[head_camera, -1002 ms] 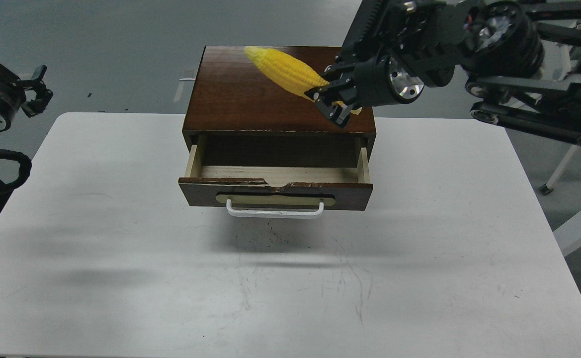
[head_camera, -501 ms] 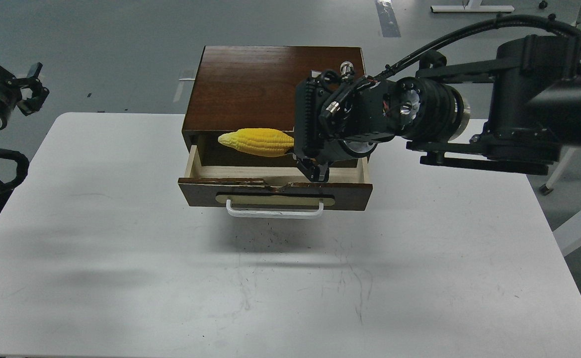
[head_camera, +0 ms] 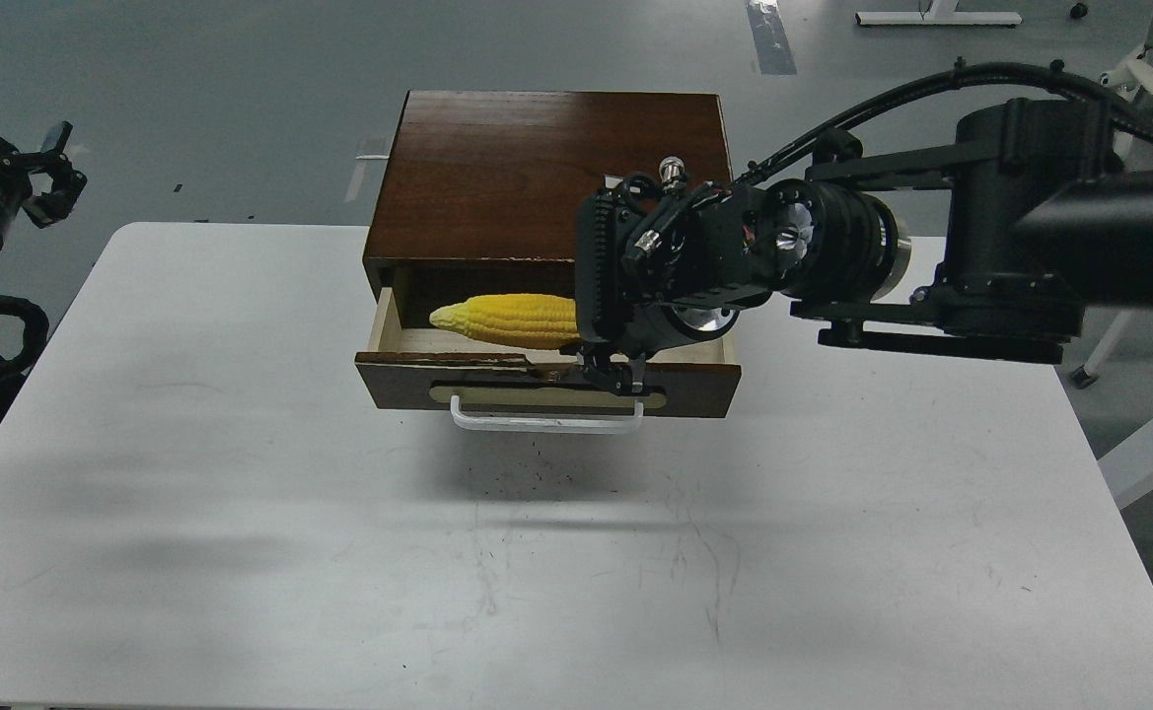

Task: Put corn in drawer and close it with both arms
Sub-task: 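Lower the corn into the open drawer, release, and withdraw the right gripper, then bring the left gripper down to the front of the open drawer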

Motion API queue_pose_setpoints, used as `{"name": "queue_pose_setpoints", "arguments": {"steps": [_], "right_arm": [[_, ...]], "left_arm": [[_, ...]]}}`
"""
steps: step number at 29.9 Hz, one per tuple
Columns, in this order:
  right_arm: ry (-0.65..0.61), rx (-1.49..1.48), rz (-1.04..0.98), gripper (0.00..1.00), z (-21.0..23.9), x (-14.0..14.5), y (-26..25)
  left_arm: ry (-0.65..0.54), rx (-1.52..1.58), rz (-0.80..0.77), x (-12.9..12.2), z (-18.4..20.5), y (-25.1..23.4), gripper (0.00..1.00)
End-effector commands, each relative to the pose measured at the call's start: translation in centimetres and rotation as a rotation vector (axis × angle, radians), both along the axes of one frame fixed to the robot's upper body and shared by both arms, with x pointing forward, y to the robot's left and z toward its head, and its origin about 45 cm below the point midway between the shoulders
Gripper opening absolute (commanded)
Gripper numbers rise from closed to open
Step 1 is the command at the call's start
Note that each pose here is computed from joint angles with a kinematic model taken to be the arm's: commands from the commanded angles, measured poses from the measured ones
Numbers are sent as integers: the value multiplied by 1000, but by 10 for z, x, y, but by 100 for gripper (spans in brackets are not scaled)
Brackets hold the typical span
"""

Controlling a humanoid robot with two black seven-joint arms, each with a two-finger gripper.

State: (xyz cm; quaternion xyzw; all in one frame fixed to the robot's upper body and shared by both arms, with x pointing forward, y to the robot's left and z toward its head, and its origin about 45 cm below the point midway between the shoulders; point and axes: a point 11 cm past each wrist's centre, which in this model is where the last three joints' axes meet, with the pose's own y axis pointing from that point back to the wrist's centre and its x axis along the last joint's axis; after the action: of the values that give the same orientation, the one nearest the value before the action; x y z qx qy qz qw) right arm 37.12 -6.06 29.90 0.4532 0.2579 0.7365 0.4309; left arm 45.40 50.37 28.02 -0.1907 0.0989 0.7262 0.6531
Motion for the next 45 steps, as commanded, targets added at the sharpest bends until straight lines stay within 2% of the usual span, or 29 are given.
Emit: {"name": "queue_pose_setpoints", "arguments": {"steps": [1,11,16,18,22,23,26,30,32,33,36,38,42,45], "right_arm": [[2,4,-3,58,0,0,-1],[-20,58,7,61,15,5,4],[-37,321,-113,67,83,38,8],[55,508,-207,76,109,53,8],[110,695,-301,86,140,70,0],[127,773,-332,92,155,76,-7],[187,979,-444,93,189,93,-36],[223,1147,-578,93,209,113,-83],[268,1300,-710,94,215,127,-133],[292,1339,-741,95,212,129,-142],[384,1500,-875,98,200,139,-185],[443,1669,-1003,99,189,146,-234],[556,1861,-1129,100,162,150,-274],[652,2039,-1194,100,150,150,-309]], "left_arm": [[-1,0,1,0,0,0,98],[-8,11,14,-3,6,8,98],[-17,29,36,-8,15,22,98],[-17,31,37,-8,17,23,98],[-22,27,24,-4,22,19,98],[-32,32,15,0,29,16,98],[-65,38,-13,12,47,3,97],[-63,59,-27,15,50,0,97],[-81,140,-112,30,71,-28,96],[-86,162,-146,35,75,-40,96],[-108,231,-252,43,87,-73,93],[-133,284,-359,48,98,-109,92],[-179,427,-529,47,118,-164,90],[-240,564,-723,31,126,-226,89]]}}
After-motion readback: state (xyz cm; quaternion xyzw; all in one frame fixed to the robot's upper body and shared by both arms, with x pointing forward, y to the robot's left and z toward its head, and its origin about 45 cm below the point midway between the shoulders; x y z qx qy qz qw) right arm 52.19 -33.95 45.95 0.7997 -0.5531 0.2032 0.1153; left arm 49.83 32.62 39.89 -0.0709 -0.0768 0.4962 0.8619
